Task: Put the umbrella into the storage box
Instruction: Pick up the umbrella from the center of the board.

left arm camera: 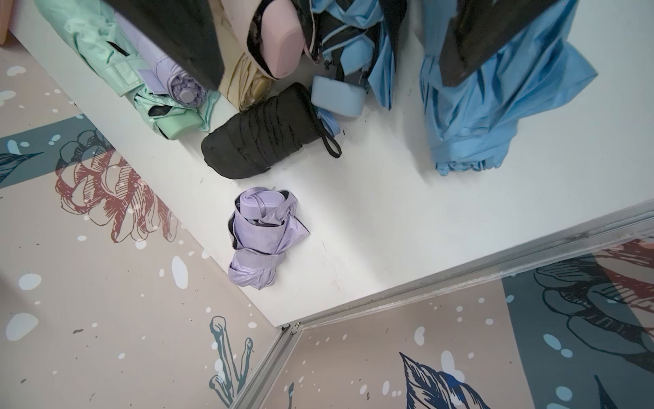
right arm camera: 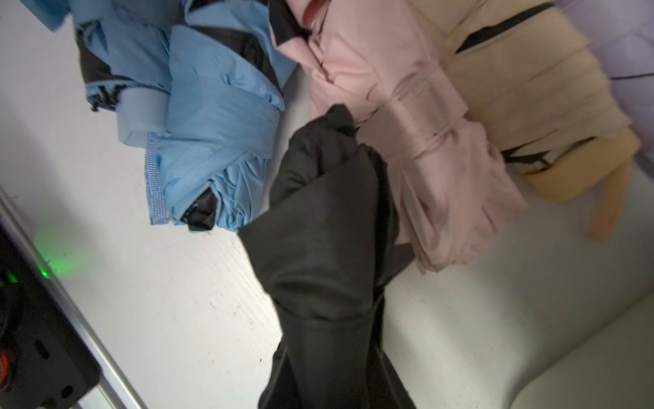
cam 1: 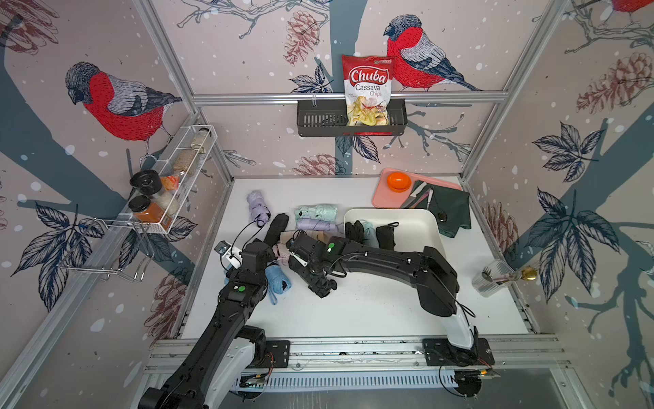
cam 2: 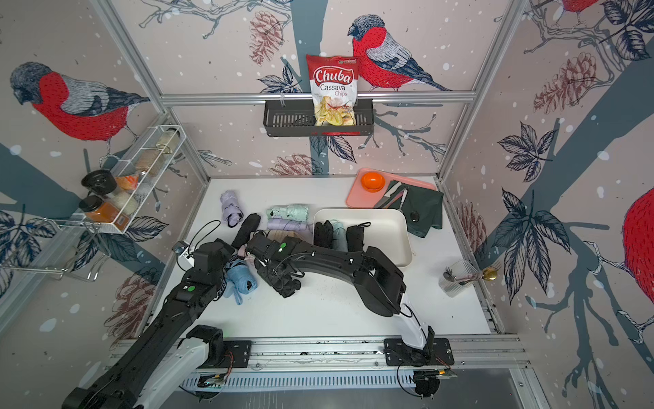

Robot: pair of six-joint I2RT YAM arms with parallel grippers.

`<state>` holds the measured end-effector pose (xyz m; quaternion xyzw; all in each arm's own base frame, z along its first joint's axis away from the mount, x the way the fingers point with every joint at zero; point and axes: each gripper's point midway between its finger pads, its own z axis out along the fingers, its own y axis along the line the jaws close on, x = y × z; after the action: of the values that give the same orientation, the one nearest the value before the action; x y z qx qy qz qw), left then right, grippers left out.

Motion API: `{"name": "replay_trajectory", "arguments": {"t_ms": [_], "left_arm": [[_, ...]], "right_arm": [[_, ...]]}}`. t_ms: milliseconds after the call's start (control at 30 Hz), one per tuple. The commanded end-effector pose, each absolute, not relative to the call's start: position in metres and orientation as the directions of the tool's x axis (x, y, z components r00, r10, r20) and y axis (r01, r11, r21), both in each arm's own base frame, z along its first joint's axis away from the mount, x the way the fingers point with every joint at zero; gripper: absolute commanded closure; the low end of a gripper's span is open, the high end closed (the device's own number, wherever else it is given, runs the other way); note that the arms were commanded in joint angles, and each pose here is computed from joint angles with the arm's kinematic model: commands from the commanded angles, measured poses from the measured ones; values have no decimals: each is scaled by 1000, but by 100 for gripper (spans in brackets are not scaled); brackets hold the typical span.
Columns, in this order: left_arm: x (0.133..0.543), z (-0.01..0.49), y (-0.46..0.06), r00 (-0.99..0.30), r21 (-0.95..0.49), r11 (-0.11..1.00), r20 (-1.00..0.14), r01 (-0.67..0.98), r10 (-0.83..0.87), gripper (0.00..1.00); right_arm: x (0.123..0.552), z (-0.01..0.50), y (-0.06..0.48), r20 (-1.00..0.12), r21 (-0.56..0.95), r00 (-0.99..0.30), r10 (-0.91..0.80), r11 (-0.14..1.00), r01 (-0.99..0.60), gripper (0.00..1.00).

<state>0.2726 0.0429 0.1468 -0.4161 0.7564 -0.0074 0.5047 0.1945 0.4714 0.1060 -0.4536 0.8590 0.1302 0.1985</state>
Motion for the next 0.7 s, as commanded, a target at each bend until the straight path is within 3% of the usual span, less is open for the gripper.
{"name": "replay_trajectory", "arguments": {"t_ms": [0,100,367,667], "left_arm": [[280,157,38,-143,-448,681,-767,-580,-626,1],[283,159,35,-151,-454,691,-766,-562,-625,1],[297,167,14,-201,-487,748,-761,-452,-617,1],[323,165,-28,-341,-520,807,-732,-280,-590,2]], "right_arm": [[214,132,458,-526,49,-566,-635,641,-766,96],[228,155,439,-574,65,-599,-558,699,-712,100],[284,221,353,-722,159,-647,-245,851,-501,100],[341,200,214,-722,144,-691,-25,972,-186,100]]}}
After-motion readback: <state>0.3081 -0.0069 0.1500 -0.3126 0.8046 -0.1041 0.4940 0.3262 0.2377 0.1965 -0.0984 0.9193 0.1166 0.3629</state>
